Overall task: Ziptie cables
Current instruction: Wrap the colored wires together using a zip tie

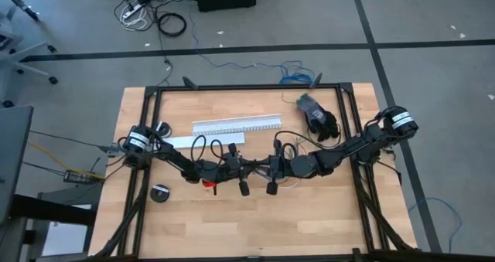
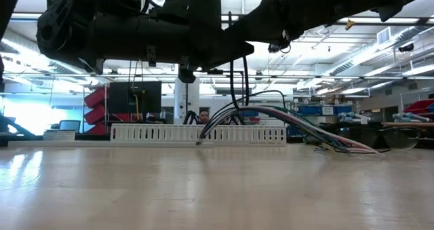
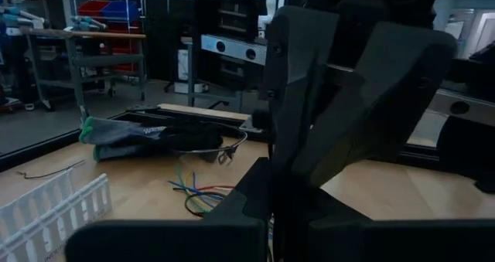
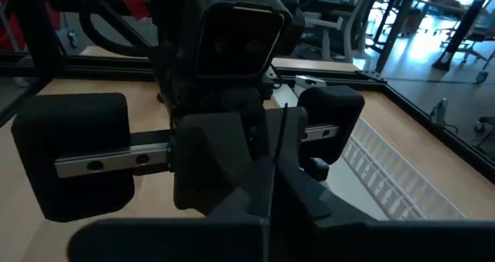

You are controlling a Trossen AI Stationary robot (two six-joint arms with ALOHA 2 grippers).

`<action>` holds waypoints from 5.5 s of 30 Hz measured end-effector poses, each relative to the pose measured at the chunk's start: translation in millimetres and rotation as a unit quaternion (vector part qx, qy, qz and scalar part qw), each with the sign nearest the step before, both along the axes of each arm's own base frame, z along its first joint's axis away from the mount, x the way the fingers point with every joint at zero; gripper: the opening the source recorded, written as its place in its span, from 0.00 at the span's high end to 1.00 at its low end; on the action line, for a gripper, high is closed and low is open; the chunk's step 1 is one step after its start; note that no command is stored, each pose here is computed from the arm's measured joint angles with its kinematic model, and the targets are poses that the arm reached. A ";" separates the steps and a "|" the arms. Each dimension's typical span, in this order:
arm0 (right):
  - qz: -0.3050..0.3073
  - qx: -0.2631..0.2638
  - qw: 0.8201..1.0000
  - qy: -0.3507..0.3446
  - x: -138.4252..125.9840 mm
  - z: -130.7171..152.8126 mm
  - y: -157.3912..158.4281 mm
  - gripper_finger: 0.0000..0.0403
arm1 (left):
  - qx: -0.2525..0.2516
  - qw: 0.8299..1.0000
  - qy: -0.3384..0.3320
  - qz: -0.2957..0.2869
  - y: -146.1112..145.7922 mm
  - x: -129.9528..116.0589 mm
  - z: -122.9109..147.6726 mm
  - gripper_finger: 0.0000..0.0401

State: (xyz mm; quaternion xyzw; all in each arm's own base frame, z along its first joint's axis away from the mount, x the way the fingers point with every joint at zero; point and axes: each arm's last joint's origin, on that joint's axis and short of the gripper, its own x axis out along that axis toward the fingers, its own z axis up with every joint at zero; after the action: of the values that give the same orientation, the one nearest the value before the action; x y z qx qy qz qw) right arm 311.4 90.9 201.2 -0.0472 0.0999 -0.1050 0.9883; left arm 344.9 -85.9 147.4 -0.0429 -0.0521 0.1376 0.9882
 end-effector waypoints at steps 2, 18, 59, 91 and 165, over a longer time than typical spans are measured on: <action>0.000 0.000 1.000 0.000 0.0 0.0 0.0 1.00 | 0.000 1.000 0.001 0.000 0.0 0.0 -0.2 1.00; 0.003 0.009 1.000 0.016 -11.0 11.5 1.7 1.00 | 0.005 1.000 -0.004 -0.012 -1.0 0.4 1.7 1.00; -0.007 0.012 0.999 0.035 -12.4 7.4 1.0 1.00 | 0.006 1.000 -0.003 -0.013 -1.0 0.1 1.2 1.00; -0.010 0.015 0.999 0.046 -13.2 5.1 0.7 1.00 | 0.004 1.000 0.000 -0.012 -0.8 -0.1 0.0 0.90; 0.054 0.021 0.998 0.019 -13.5 19.1 -1.8 1.00 | 0.022 0.997 -0.009 -0.068 -4.2 0.9 2.9 0.99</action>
State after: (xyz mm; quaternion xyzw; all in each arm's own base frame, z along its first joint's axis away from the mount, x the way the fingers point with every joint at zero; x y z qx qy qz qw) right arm 297.9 89.1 220.3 -0.0341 0.1178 -0.0486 0.9913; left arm 345.8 -90.1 150.3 -0.0254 -0.0607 0.0681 0.9955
